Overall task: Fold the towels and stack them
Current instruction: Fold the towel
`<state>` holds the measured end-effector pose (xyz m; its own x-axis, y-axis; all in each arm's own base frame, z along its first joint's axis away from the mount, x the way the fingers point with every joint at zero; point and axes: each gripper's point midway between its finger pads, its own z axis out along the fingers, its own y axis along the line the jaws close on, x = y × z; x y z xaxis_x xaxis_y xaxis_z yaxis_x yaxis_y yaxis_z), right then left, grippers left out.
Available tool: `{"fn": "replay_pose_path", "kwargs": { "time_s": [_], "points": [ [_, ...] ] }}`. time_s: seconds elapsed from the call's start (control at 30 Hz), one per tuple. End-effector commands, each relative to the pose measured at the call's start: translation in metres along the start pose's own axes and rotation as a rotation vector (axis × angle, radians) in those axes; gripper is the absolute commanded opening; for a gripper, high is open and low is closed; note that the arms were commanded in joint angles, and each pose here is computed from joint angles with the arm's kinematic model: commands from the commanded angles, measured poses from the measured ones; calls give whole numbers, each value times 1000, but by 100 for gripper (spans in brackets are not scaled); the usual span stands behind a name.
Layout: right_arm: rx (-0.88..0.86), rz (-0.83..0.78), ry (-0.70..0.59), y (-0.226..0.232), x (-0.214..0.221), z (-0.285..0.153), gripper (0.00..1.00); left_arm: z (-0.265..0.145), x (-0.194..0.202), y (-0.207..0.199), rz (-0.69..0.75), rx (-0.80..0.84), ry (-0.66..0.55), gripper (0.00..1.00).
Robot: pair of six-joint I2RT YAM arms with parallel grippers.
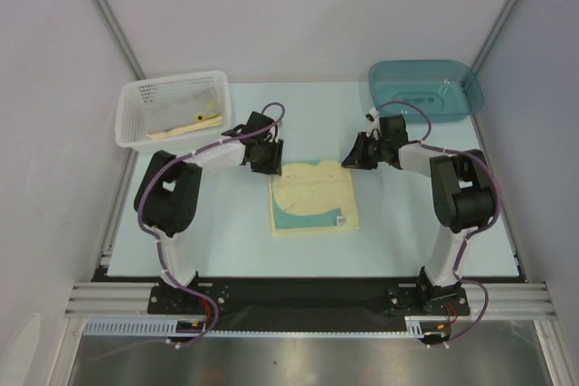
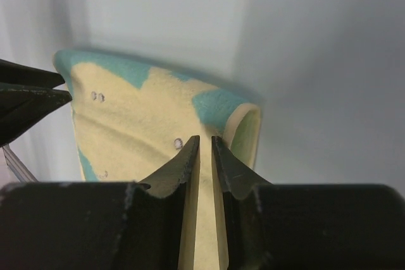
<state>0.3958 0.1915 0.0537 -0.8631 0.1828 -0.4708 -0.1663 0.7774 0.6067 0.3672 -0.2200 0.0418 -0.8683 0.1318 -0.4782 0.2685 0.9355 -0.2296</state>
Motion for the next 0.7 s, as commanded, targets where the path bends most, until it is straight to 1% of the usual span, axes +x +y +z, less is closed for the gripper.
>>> {"fn": "replay_pose_path", "kwargs": {
  "time_s": [0.0, 0.13, 0.23, 0.27, 0.47, 0.67],
  "points": [
    [-84, -27, -23, 7, -15, 15, 18, 7, -20, 13, 7, -14, -25, 44],
    [-46, -6, -22, -6, -12, 27, 18, 14, -22, 18, -9, -7, -26, 43],
    [-30, 5, -32, -11, -16, 28, 19, 19, -22, 20, -14, -8, 0, 44],
    [-22, 13, -36, -12, -18, 27, 20, 23, -21, 22, -14, -19, 17, 45],
    [40, 28, -61, -24, -27, 29, 22, 33, -19, 34, -40, -36, 41, 45],
    [111, 49, -43, -45, -18, 40, 21, 39, -20, 36, -41, -30, 52, 45]
  ]
}}
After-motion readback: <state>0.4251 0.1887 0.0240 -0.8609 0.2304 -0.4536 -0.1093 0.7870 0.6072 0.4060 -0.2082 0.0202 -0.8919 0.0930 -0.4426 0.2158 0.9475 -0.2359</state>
